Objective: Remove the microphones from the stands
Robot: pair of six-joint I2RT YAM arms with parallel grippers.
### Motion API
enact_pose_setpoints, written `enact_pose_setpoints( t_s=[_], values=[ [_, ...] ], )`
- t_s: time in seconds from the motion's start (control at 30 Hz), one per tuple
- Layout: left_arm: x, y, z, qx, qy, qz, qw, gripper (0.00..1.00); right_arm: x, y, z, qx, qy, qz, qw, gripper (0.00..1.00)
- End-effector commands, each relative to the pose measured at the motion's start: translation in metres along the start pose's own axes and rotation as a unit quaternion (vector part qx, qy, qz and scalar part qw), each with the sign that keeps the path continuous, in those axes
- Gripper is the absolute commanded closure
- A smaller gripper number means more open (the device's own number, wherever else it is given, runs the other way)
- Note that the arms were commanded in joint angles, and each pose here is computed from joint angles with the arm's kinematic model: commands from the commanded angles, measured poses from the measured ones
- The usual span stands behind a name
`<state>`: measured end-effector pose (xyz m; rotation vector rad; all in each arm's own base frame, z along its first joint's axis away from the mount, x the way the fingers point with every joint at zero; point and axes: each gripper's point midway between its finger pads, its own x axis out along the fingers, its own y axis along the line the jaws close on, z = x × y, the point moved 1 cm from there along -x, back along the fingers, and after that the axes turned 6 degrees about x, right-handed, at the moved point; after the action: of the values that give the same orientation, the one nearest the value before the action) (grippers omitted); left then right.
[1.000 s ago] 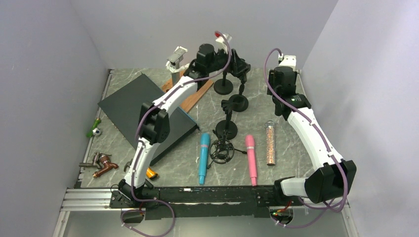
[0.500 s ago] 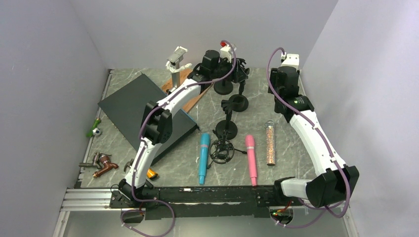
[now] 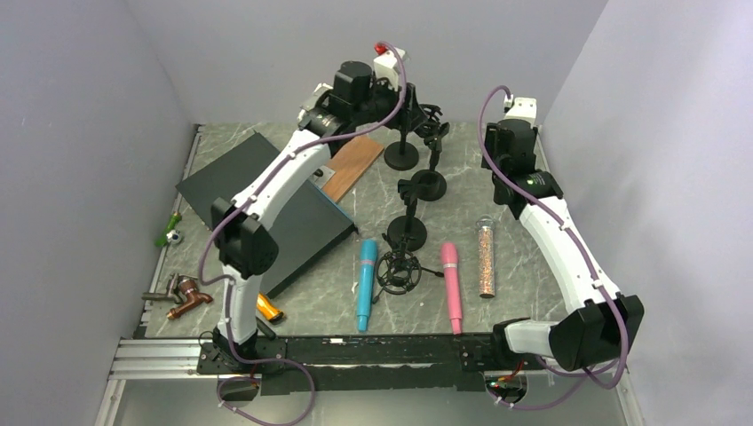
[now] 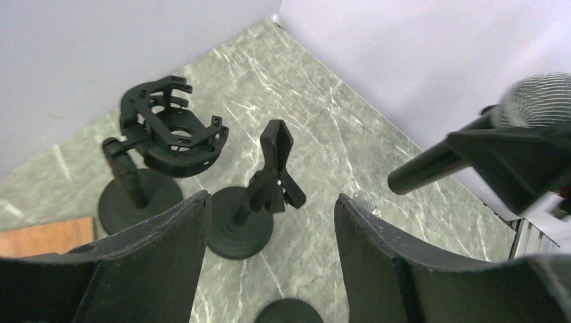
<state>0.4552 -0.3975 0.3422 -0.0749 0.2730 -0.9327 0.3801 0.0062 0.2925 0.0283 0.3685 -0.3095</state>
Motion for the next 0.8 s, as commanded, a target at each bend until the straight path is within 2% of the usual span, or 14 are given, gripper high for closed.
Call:
enact_pose_setpoints(
  t_s=[0.0, 0.1, 0.13, 0.2, 0.23, 0.37, 0.6, 0.77],
  values=[
    [-0.036, -0.006, 0.019, 0.026, 0.000, 0.028, 0.999, 0.29, 0.005, -0.009, 0.000, 0.012, -0.001, -0.035, 0.999, 1.00],
    [-0.047, -0.007, 0.015, 0.030, 0.018, 0.039, 0.999, 0.35, 0.009, -0.015, -0.005, 0.007, 0.007, -0.062, 0.998, 1.00],
    [-0.050, -0.009, 0.011, 0.037, 0.029, 0.039, 0.998, 0.29, 0.009, -0.018, -0.006, 0.005, 0.009, -0.073, 0.997, 1.00],
    [-0.056, -0.012, 0.007, 0.044, 0.041, 0.040, 0.997, 0.04, 0.010, -0.024, -0.010, -0.003, 0.015, -0.092, 0.996, 1.00],
    [-0.058, -0.015, 0.006, 0.047, 0.043, 0.035, 0.997, 0.01, 0.011, -0.027, -0.012, -0.008, 0.018, -0.103, 0.994, 1.00],
    [-0.069, -0.025, 0.006, 0.061, 0.035, 0.027, 0.997, 0.01, 0.012, -0.041, -0.019, -0.033, 0.029, -0.150, 0.988, 1.00],
    [-0.077, -0.046, 0.032, 0.070, -0.004, 0.013, 0.997, 0.01, 0.017, -0.064, -0.048, -0.079, 0.072, -0.209, 0.972, 1.00],
    [-0.101, -0.061, 0.040, 0.060, -0.022, 0.005, 0.998, 0.01, 0.032, -0.069, -0.093, -0.089, 0.130, -0.201, 0.967, 1.00]
  ],
)
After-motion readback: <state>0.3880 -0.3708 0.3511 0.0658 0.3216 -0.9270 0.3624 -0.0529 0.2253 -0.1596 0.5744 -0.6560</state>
